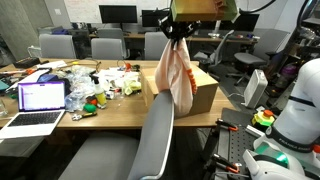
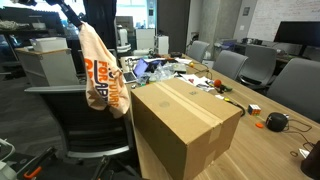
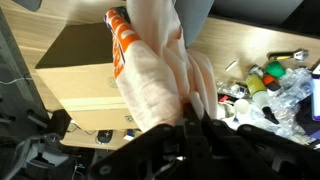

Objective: Pick up the clothe and put it on the headrest of the chair

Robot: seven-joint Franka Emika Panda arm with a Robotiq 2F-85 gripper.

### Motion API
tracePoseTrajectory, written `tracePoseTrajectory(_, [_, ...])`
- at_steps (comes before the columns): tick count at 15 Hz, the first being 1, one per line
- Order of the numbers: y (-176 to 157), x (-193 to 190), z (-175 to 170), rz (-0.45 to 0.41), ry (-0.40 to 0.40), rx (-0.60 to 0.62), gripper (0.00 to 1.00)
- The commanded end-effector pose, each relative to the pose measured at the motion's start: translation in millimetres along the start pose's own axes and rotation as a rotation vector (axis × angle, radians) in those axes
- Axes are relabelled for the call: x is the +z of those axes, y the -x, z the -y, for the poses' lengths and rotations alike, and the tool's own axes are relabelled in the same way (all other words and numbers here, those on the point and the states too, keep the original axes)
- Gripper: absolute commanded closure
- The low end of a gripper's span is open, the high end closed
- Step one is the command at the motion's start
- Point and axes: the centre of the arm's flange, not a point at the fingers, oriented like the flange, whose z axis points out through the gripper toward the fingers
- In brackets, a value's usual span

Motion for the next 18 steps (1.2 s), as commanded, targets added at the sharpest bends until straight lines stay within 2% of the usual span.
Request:
tracePoseTrajectory(1, [7.4, -34.5, 33.7, -0.053, -0.009, -0.118, 0.99])
tracePoseTrajectory(10, [75.1, -95.5, 67.6, -0.195, -0.044, -0.347, 0.99])
tracePoseTrajectory(13, [77.4, -96.2, 75.3, -0.172, -0.042, -0.388, 0.99])
tracePoseTrajectory(18, [60.6, -80.3, 87.2, -0.104, -0.025, -0.425, 0.99])
